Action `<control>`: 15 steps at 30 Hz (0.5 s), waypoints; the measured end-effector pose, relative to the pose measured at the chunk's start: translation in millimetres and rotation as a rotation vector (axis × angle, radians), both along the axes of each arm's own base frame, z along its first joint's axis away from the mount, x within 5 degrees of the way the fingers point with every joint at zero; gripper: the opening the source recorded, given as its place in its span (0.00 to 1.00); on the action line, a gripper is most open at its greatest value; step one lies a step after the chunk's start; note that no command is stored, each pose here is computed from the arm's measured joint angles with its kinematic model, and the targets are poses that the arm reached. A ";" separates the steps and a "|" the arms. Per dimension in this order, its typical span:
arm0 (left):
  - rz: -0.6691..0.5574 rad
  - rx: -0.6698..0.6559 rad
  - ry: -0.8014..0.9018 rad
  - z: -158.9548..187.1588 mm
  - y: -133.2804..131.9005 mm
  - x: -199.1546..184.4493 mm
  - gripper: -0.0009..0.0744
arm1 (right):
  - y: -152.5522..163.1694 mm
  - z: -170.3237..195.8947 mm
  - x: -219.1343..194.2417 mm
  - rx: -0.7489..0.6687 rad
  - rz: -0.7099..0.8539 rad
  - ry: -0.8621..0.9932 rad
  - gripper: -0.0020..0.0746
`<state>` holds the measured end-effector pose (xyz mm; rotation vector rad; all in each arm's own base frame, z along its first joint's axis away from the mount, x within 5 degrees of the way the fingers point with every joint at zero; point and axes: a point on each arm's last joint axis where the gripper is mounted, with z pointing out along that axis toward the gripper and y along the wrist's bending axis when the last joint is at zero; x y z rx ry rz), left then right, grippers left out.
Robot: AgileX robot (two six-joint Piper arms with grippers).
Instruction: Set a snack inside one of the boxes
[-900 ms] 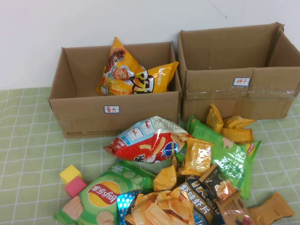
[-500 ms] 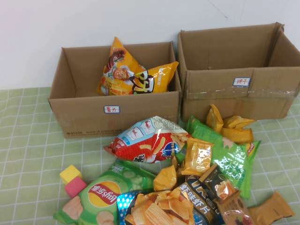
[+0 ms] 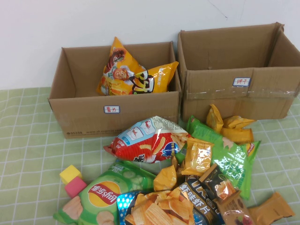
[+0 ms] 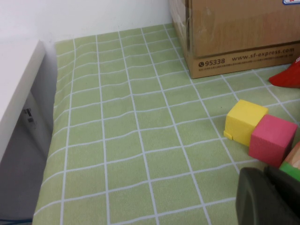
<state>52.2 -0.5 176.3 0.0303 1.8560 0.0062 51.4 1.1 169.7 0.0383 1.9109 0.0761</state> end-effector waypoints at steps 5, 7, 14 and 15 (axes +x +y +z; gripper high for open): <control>-0.001 0.002 0.000 0.0 0.0 0.0 0.01 | 0.0 0.0 0.0 0.000 0.000 0.000 0.02; -0.001 0.002 0.000 0.0 0.0 0.0 0.01 | 0.0 0.0 0.0 0.000 0.000 0.000 0.02; -0.002 0.000 -0.109 7.4 -0.2 2.7 0.01 | 0.3 2.3 1.6 0.003 0.003 -0.048 0.02; -0.002 0.000 -0.152 11.2 -0.2 3.3 0.01 | 0.6 4.8 2.5 0.004 0.005 -0.081 0.02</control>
